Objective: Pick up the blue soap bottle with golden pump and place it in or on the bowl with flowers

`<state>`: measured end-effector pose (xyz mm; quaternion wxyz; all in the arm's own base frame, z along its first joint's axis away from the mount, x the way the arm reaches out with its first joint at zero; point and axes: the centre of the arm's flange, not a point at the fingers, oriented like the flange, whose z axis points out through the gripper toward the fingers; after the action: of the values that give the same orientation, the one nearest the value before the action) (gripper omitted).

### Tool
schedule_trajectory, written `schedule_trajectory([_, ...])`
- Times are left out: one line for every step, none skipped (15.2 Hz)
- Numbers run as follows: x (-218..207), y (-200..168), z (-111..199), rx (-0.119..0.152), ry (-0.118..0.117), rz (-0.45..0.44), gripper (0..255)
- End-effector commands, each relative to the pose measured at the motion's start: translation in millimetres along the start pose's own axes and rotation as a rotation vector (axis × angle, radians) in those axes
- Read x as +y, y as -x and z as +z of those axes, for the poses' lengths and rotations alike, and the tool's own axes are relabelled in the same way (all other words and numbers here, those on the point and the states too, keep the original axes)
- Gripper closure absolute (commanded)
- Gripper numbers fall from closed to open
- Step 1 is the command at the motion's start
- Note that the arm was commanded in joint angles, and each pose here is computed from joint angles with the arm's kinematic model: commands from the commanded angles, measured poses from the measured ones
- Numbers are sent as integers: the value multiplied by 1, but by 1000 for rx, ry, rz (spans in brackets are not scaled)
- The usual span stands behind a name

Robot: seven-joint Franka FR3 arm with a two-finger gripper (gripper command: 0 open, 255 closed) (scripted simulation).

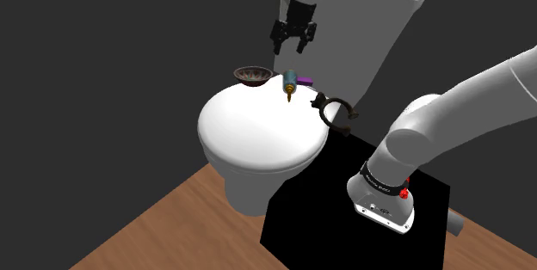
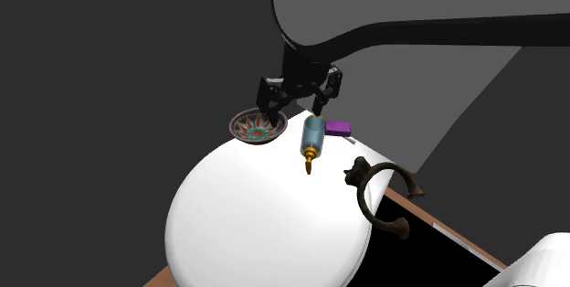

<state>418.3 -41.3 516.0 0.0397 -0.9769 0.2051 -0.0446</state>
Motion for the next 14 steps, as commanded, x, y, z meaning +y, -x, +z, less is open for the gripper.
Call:
schedule_trajectory([12, -13, 21, -11, 5, 67, 0])
schedule_trajectory([19, -20, 31, -17, 8, 100, 0])
schedule_trajectory([26, -26, 41, -22, 11, 132, 0])
schedule_trajectory([33, -32, 51, -28, 13, 165, 0])
schedule_trajectory([40, -37, 61, -34, 16, 197, 0])
schedule_trajectory([47, -42, 71, -40, 19, 230, 0])
schedule_trajectory([55, -47, 81, -46, 22, 262, 0])
schedule_trajectory([62, -52, 91, -52, 24, 295, 0])
schedule_trajectory([70, -56, 101, -57, 27, 328, 0])
schedule_trajectory([78, -60, 111, -63, 30, 360, 0])
schedule_trajectory([86, -64, 121, -69, 32, 393, 0])
schedule_trajectory([95, -67, 131, -75, 35, 425, 0])
schedule_trajectory([103, -70, 141, -81, 38, 458, 0])
schedule_trajectory([105, -71, 144, -82, 39, 466, 0])
